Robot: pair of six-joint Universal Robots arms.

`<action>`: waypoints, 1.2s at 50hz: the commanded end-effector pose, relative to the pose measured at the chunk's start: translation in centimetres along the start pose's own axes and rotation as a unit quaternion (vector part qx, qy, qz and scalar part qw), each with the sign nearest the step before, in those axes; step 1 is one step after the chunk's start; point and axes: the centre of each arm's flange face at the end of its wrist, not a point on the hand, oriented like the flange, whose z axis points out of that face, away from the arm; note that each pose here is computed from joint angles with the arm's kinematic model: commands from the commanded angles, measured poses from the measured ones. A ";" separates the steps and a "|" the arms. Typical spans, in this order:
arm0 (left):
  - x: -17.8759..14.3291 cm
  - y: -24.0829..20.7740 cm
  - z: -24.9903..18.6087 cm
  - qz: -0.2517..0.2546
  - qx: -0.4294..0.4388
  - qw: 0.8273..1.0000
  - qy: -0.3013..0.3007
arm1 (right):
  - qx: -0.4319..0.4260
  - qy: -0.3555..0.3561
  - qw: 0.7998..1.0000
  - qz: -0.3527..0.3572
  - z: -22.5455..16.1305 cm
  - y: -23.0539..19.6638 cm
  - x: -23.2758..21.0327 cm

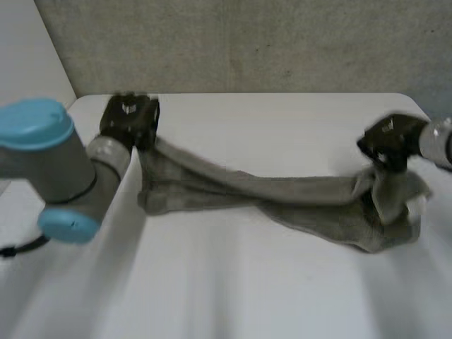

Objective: Fold the laundry

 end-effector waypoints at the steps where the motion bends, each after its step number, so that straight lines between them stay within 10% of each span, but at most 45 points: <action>1: -3.1 -10.3 4.3 -0.003 0.189 0.980 -0.061 | 0.198 0.234 0.950 -0.060 -1.2 -9.3 7.2; 3: -4.9 -15.5 4.7 -0.019 0.288 0.952 -0.104 | 0.304 0.317 0.898 -0.034 -4.3 -12.9 10.7; 9: -6.7 -19.3 4.4 -0.041 0.368 0.918 -0.142 | 0.380 0.328 0.864 0.028 -6.8 -14.6 11.9; 14: -7.3 -15.0 4.9 -0.049 0.293 0.945 -0.138 | 0.290 0.189 0.934 0.084 -3.7 -10.8 6.8; 22: -5.2 -4.4 3.4 -0.066 0.133 0.985 -0.090 | 0.169 0.028 0.983 0.065 -1.9 -6.0 -0.1; 39: -2.9 6.3 -5.1 -0.067 -0.032 0.997 -0.030 | 0.006 -0.161 0.987 0.002 -2.1 1.5 -9.2; 60: -2.9 3.9 -7.1 -0.068 -0.005 0.997 -0.030 | 0.007 -0.079 0.996 0.027 -1.7 3.5 -7.2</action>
